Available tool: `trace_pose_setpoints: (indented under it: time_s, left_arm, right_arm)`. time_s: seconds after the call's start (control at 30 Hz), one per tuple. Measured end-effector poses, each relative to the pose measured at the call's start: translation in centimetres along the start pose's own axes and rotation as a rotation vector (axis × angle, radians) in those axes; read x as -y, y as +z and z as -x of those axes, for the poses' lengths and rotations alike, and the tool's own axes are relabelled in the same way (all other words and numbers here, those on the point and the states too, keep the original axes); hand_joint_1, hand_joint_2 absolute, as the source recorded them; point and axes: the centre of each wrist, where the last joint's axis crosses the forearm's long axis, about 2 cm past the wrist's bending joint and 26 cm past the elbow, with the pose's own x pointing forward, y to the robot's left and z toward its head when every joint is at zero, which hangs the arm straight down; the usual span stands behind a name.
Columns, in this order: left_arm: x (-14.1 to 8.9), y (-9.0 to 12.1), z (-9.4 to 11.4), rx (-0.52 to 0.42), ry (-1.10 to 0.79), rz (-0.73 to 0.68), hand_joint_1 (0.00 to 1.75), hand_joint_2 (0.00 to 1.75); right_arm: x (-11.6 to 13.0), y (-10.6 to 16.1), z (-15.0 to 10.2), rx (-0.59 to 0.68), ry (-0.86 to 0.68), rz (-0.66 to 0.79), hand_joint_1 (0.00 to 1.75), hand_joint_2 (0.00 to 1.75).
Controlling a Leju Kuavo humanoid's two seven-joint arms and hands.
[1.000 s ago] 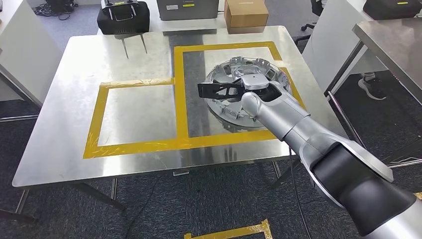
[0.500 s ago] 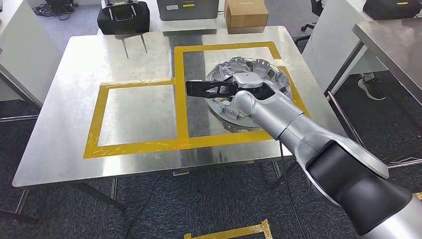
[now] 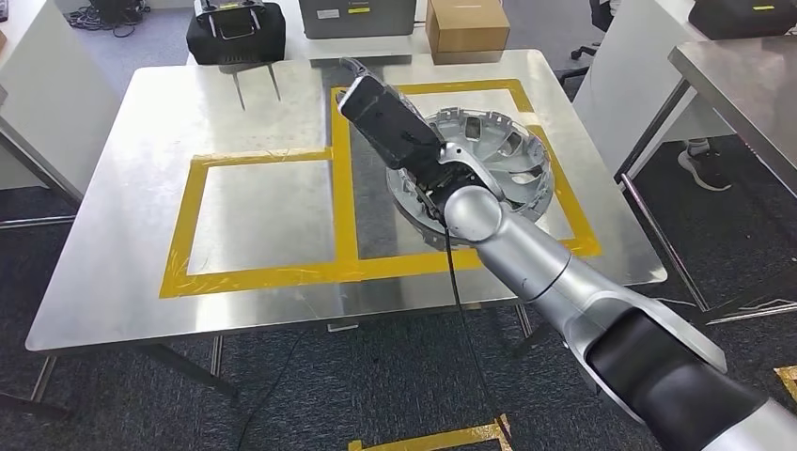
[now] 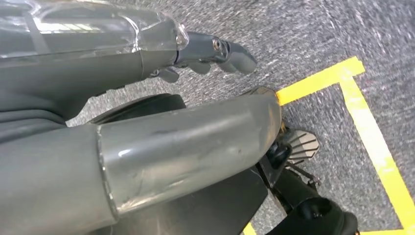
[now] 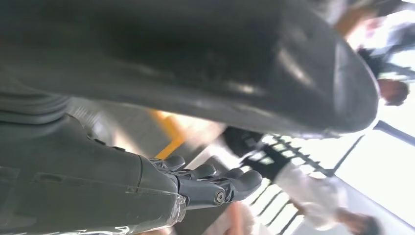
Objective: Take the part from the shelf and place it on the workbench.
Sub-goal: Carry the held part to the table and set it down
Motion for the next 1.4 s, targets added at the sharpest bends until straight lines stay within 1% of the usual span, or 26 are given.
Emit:
trace_pose_setpoints:
  time_s: [0.13,0.27,0.47,0.6,0.83,1.07,1.4]
  left_arm:
    - [0.0,0.1,1.0,-0.007,0.041,-0.013,0.00,0.00]
    - [-0.2,0.2,1.5,-0.018,0.064,-0.027,0.00,0.00]
    - [-0.5,0.3,2.0,-0.017,0.094,-0.045,0.00,0.00]
    - [-0.8,0.3,2.2,-0.014,0.100,-0.053,0.00,0.00]
    - [-1.3,0.4,2.4,-0.027,0.093,-0.063,0.00,0.00]
    - [-2.0,0.4,2.4,-0.028,0.079,-0.077,0.00,0.00]
    - [-2.0,0.4,2.2,-0.026,0.076,-0.080,0.00,0.00]
  right_arm:
    - [-2.6,6.0,0.0,0.162,-0.239,-0.027,0.00,0.00]
    - [-3.3,11.1,-0.7,0.277,-0.363,-0.047,0.00,0.00]
    - [-5.2,18.5,0.1,0.340,-0.593,-0.112,0.00,0.00]
    - [-6.3,22.1,0.9,0.331,-0.705,-0.111,0.00,0.00]
    - [-6.5,24.1,0.6,0.317,-0.759,-0.112,0.00,0.00]
    - [-6.3,24.4,0.0,0.341,-0.775,-0.112,0.00,0.00]
    - [-6.0,24.3,0.0,0.343,-0.780,-0.103,0.00,0.00]
